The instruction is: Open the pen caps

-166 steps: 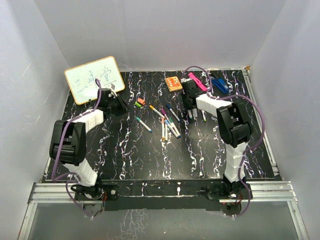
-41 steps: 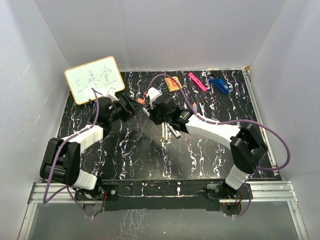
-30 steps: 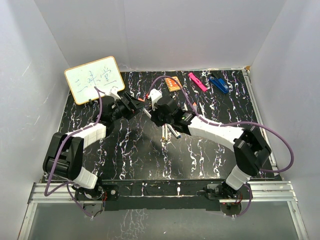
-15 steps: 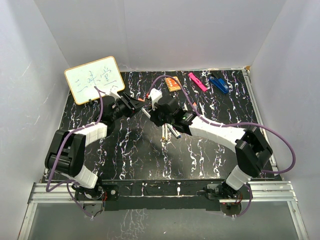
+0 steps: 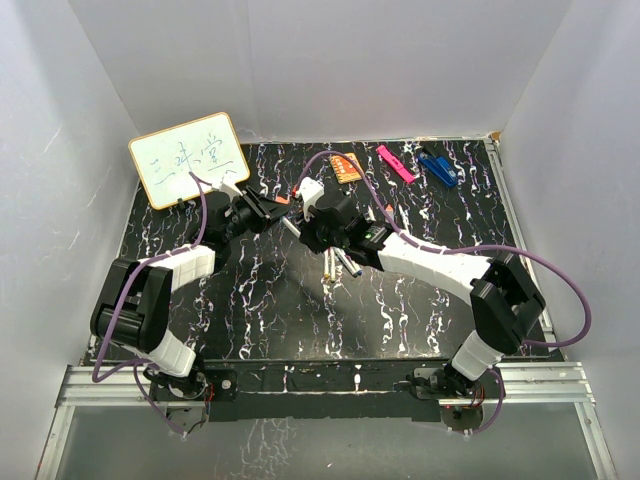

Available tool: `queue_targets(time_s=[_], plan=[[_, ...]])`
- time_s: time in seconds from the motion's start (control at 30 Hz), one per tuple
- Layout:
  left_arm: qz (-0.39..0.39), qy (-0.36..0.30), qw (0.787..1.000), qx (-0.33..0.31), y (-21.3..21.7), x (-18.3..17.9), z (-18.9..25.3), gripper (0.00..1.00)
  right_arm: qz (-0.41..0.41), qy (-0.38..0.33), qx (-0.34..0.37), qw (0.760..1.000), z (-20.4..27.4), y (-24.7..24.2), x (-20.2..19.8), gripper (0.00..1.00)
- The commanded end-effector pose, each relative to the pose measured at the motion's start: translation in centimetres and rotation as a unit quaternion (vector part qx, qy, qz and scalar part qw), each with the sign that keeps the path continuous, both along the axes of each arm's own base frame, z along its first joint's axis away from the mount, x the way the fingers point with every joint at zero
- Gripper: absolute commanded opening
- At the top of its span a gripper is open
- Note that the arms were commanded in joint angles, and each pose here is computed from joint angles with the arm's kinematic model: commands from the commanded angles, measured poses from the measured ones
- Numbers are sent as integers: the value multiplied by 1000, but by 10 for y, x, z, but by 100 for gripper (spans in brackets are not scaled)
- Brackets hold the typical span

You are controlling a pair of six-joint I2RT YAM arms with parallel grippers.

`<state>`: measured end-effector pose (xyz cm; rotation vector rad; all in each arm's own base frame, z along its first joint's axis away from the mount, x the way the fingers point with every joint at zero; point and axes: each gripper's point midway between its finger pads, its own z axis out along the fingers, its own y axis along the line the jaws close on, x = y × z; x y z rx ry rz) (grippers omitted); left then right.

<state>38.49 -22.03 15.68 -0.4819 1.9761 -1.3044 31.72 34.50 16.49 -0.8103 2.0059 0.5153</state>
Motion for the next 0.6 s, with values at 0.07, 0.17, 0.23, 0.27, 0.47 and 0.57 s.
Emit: queue_targets(time_s=[0.07, 0.17, 0.23, 0.27, 0.47, 0.57], plan=[[-17, -34, 999, -13, -7, 3, 20, 19, -3, -21, 28, 999, 20, 7, 8, 0], [-21, -34, 999, -15, -8, 2, 20, 9, -4, -21, 27, 999, 20, 7, 9, 0], [-24, -33, 999, -16, -9, 2, 20, 0, -5, -20, 26, 999, 18, 7, 9, 0], [-27, -32, 999, -17, -10, 2, 20, 0, -5, -19, 25, 999, 18, 7, 10, 5], [-40, -31, 999, -20, -16, 1, 22, 0, -10, -17, 20, 1000, 17, 8, 12, 66], [-49, -33, 998, -20, -21, -2, 24, 0, -11, -18, 20, 1000, 18, 10, 15, 71]])
